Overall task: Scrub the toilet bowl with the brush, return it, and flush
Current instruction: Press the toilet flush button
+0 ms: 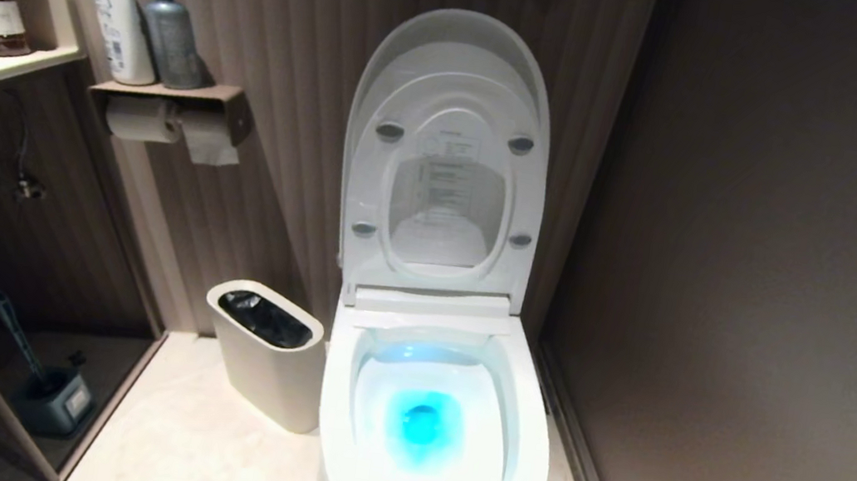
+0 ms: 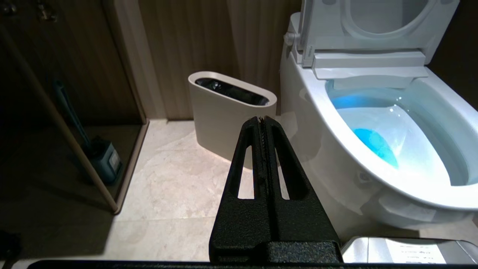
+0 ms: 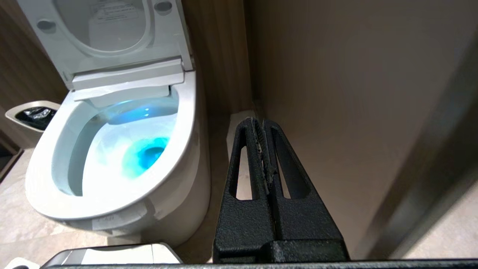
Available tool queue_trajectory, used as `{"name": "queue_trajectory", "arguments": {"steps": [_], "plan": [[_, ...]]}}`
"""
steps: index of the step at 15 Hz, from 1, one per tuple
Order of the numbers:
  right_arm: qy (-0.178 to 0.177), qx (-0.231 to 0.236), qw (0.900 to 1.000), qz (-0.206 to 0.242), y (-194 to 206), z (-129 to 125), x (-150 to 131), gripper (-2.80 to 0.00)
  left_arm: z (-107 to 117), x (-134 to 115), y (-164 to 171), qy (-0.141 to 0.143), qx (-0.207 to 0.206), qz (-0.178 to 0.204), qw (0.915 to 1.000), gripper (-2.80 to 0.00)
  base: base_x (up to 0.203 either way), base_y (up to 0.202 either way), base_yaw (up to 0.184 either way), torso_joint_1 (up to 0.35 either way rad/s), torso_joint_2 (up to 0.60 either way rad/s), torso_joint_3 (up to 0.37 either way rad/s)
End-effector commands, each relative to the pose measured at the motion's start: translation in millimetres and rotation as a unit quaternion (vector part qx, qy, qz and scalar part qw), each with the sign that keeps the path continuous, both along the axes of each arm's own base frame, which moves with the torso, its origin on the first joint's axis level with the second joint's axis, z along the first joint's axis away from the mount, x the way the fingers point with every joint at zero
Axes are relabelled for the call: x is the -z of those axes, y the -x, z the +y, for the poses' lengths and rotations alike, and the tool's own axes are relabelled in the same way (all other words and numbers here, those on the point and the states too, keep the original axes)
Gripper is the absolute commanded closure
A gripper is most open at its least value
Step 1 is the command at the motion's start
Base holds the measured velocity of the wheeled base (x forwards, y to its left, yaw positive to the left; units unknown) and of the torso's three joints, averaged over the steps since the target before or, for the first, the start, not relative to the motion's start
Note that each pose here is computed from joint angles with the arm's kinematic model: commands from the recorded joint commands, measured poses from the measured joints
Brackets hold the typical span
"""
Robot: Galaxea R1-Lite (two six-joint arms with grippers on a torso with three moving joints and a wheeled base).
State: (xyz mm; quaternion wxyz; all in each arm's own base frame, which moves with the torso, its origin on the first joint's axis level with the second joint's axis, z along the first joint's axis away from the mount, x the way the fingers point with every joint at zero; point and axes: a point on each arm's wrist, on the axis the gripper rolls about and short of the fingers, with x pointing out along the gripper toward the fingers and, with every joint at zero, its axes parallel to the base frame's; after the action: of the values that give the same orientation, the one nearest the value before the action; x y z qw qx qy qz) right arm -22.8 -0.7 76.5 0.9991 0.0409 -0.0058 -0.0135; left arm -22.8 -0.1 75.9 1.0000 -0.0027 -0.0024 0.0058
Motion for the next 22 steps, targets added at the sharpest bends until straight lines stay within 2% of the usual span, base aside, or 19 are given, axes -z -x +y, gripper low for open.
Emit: {"name": "queue_trajectory", "arguments": {"steps": [1, 2, 22], "plan": [[-0.001, 0.0, 1.0, 0.0, 0.0, 0.0, 0.0, 0.0, 0.0, -0.1, -0.1, 0.0, 0.0, 0.001, 1.0, 0.0, 0.197, 0.0, 0.0, 0.004, 0.0, 0.0], [0.0, 0.0, 1.0, 0.0, 0.0, 0.0, 0.0, 0.0, 0.0, -0.1, -0.1, 0.0, 0.0, 0.001, 1.0, 0.0, 0.188, 0.0, 0.0, 0.006, 0.0, 0.002], [0.004, 0.0, 1.0, 0.001, 0.0, 0.0, 0.1, 0.0, 0.0, -0.1, -0.1, 0.001, 0.0, 0.0, 1.0, 0.0, 0.0, 0.0, 0.0, 0.0, 0.0, 0.0]]}}
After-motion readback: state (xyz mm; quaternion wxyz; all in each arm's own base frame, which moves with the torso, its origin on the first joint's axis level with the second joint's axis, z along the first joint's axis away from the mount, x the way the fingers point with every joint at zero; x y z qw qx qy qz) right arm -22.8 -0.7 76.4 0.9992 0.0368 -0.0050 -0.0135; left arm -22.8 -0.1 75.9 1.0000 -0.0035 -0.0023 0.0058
